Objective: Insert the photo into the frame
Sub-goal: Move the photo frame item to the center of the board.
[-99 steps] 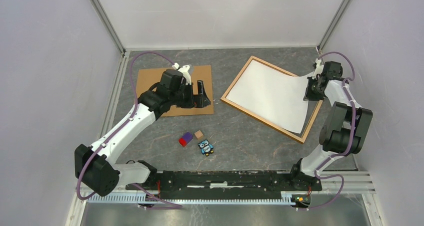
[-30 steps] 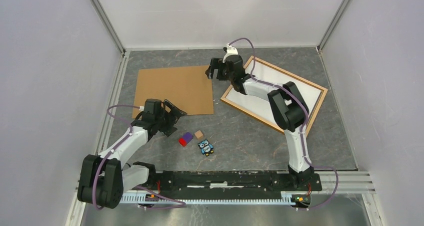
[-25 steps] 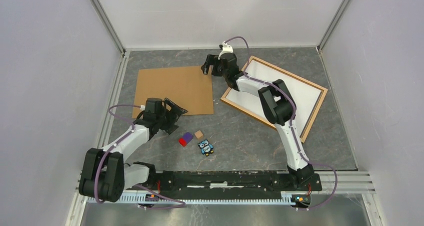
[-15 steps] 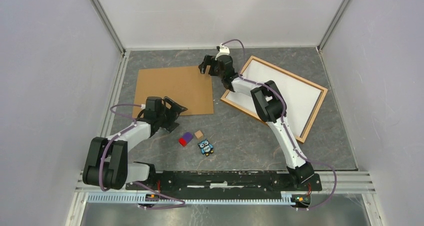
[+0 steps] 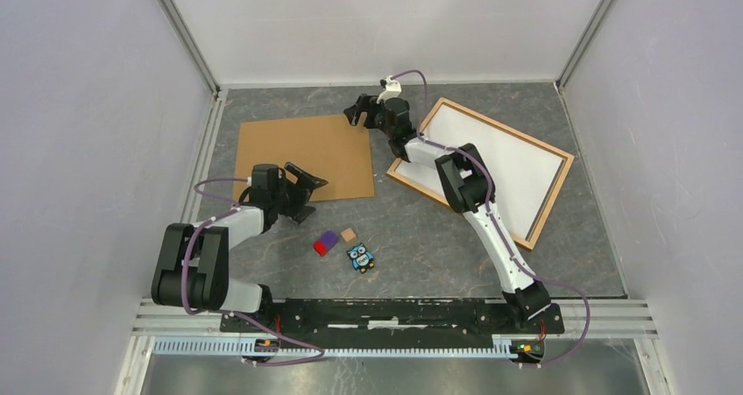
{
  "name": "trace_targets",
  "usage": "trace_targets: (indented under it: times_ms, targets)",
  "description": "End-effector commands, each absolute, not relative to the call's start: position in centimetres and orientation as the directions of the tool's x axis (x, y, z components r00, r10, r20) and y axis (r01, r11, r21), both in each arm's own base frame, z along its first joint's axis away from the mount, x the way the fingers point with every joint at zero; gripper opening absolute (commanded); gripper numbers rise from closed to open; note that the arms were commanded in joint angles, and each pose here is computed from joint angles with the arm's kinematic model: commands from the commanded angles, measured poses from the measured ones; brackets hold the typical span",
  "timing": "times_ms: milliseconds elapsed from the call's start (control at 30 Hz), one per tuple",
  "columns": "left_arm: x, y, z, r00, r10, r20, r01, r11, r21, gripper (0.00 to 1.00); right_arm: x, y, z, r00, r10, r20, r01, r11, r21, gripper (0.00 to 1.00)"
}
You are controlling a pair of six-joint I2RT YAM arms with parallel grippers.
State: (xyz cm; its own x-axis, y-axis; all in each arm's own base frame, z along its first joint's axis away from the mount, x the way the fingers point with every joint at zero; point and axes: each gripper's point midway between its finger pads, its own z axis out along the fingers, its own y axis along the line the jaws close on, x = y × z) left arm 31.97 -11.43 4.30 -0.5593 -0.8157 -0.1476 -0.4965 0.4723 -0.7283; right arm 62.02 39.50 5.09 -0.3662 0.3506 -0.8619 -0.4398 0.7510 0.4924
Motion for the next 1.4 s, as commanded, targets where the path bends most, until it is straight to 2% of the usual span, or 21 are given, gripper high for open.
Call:
trace_targets:
  times_ms: [0,300,400,833,933,1167,1367]
  targets:
    - [30.9,-10.7,2.0,-0.549,-0.828,-0.114,-0.58,0.476,-0.661,1.0,61.0,40.7,5.8,-0.37,0.32,-0.872,-0.536,0.693,0.482,0.98]
    - [30.5,-10.2,1.8,-0.548,-0.829,-0.113,-0.608,0.487,-0.627,1.0,52.2,40.3,5.7,-0.583,0.317,-0.748,-0.522,0.559,0.644,0.98]
    - [29.7,-9.2,1.9,-0.536,-0.832,-0.145,-0.627,0.507,-0.591,1.0,48.1,39.9,4.7,-0.652,0.313,-0.69,-0.484,0.529,0.697,0.95]
    - [26.7,-6.1,5.0,-0.534,-0.8,-0.274,-0.632,0.593,-0.499,1.0,35.3,40.4,3.8,-0.781,0.161,-0.604,-0.474,0.477,0.74,0.91]
    - [25.7,-5.9,6.7,-0.509,-0.806,-0.302,-0.61,0.585,-0.534,1.0,32.4,41.2,3.4,-0.8,0.087,-0.593,-0.496,0.459,0.737,0.9]
    - [23.1,-6.7,9.9,-0.545,-0.766,-0.34,-0.505,0.624,-0.596,1.0,31.4,40.5,3.5,-0.762,-0.022,-0.647,-0.553,0.541,0.634,0.92]
    - [22.8,-8.1,12.8,-0.579,-0.715,-0.393,-0.349,0.653,-0.672,1.0,34.3,37.7,4.9,-0.661,-0.114,-0.742,-0.581,0.703,0.41,0.98]
